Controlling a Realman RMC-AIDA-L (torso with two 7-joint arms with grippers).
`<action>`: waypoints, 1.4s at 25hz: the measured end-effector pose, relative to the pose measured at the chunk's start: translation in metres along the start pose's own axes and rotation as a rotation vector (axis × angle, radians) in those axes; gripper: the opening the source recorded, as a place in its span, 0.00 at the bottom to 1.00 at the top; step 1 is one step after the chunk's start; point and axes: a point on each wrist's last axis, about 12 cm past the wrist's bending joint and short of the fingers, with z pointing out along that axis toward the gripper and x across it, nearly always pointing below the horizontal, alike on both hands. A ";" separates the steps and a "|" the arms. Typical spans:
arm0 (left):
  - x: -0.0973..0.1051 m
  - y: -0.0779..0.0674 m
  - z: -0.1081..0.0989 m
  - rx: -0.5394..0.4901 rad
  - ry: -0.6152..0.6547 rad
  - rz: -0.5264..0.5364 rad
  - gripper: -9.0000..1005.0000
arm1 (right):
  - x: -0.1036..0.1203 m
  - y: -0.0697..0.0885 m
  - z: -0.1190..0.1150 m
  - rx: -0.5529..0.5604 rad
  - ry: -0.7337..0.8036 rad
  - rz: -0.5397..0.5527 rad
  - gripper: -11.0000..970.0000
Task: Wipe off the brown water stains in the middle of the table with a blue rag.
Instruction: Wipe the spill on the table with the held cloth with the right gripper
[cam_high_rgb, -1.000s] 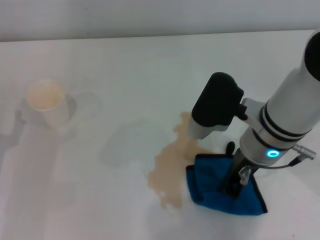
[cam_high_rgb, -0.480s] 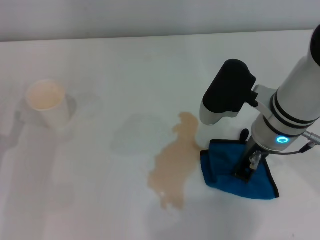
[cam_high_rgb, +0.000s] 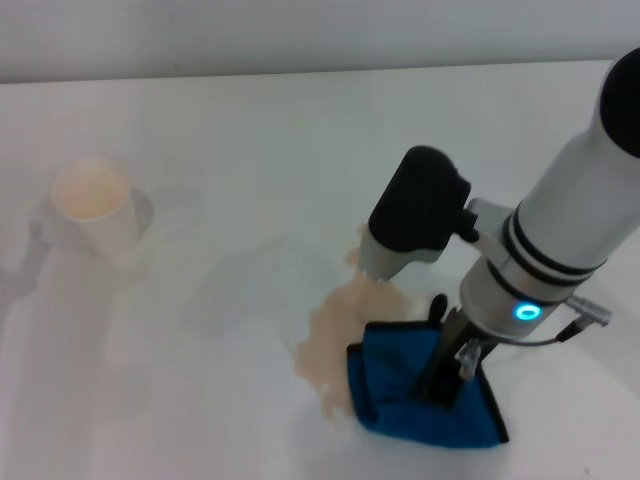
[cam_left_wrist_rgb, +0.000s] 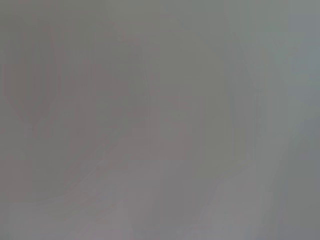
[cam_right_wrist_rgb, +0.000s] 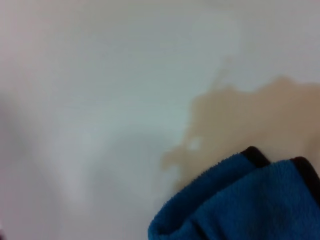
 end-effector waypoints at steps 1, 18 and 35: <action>0.000 0.000 0.000 0.001 0.000 0.000 0.88 | 0.000 0.003 0.001 -0.012 0.001 -0.005 0.07; -0.002 0.000 0.005 0.016 -0.002 0.013 0.88 | -0.010 0.017 0.017 -0.088 -0.079 -0.050 0.07; -0.004 0.002 0.008 0.016 -0.007 0.026 0.88 | -0.010 -0.048 -0.002 0.067 -0.126 0.069 0.07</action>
